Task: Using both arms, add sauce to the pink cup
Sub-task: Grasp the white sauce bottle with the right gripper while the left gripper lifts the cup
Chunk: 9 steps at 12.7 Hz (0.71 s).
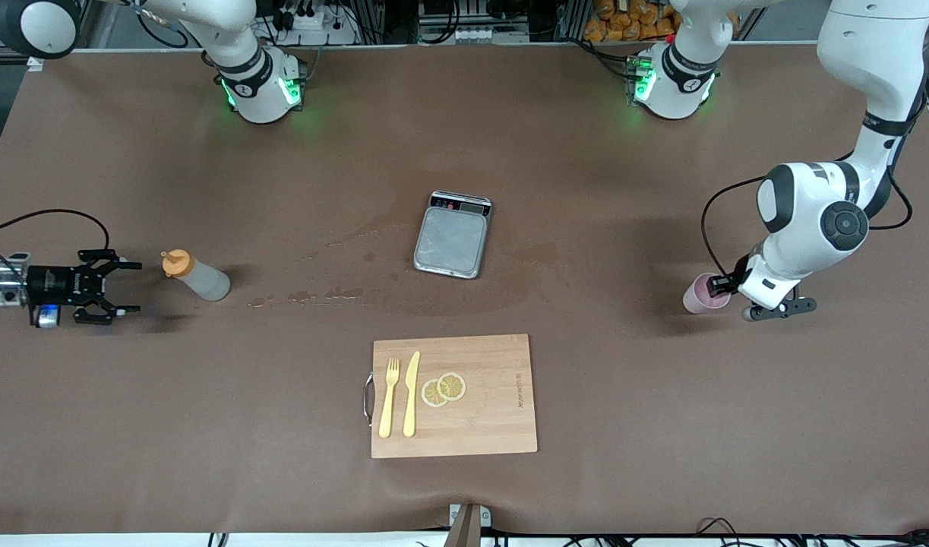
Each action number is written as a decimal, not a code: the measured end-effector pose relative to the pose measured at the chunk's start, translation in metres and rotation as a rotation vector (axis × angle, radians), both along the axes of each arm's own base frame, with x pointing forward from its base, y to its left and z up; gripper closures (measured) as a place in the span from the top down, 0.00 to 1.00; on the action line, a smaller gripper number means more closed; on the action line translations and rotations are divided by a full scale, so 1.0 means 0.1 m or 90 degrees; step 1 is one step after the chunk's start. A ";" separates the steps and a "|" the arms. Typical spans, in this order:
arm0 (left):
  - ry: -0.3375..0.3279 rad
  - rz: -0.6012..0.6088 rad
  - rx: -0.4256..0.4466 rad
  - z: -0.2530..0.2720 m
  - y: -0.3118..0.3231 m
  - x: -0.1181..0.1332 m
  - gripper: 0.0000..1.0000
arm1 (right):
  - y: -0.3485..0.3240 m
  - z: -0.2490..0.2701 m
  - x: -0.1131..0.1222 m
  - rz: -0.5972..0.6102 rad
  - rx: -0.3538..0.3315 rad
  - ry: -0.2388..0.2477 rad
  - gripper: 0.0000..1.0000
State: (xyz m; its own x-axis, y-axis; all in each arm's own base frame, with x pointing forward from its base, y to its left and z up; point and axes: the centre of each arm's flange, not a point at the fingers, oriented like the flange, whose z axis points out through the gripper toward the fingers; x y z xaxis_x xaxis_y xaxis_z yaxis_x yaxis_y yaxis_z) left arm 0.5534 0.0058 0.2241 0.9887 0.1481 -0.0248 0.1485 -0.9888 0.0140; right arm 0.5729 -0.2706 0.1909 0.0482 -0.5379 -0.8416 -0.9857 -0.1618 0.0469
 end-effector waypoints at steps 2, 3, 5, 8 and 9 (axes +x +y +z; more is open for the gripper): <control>-0.005 0.003 0.000 0.02 -0.01 0.02 0.13 | 0.05 -0.20 -0.03 -0.006 0.023 0.015 1.00; -0.011 0.001 -0.001 0.07 -0.04 0.04 0.04 | 0.09 -0.29 -0.05 -0.009 0.041 0.024 1.00; -0.024 -0.001 -0.003 0.18 -0.12 0.08 0.04 | 0.14 -0.42 -0.09 -0.007 0.066 0.040 1.00; -0.044 0.015 -0.012 0.36 -0.39 0.11 0.04 | 0.23 -0.56 -0.12 -0.002 0.086 0.055 1.00; -0.050 0.016 -0.017 0.44 -0.55 0.11 0.04 | 0.27 -0.60 -0.12 0.003 0.093 0.060 1.00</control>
State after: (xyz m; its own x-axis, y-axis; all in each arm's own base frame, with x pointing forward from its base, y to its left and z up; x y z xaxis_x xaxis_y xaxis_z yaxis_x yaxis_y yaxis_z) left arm 0.5647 -0.0496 0.2680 0.9837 0.1732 0.0484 0.1706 -0.9839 0.0526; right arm 0.5605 -0.2439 0.1309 -0.0325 -0.4095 -0.9117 -0.9772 -0.1786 0.1151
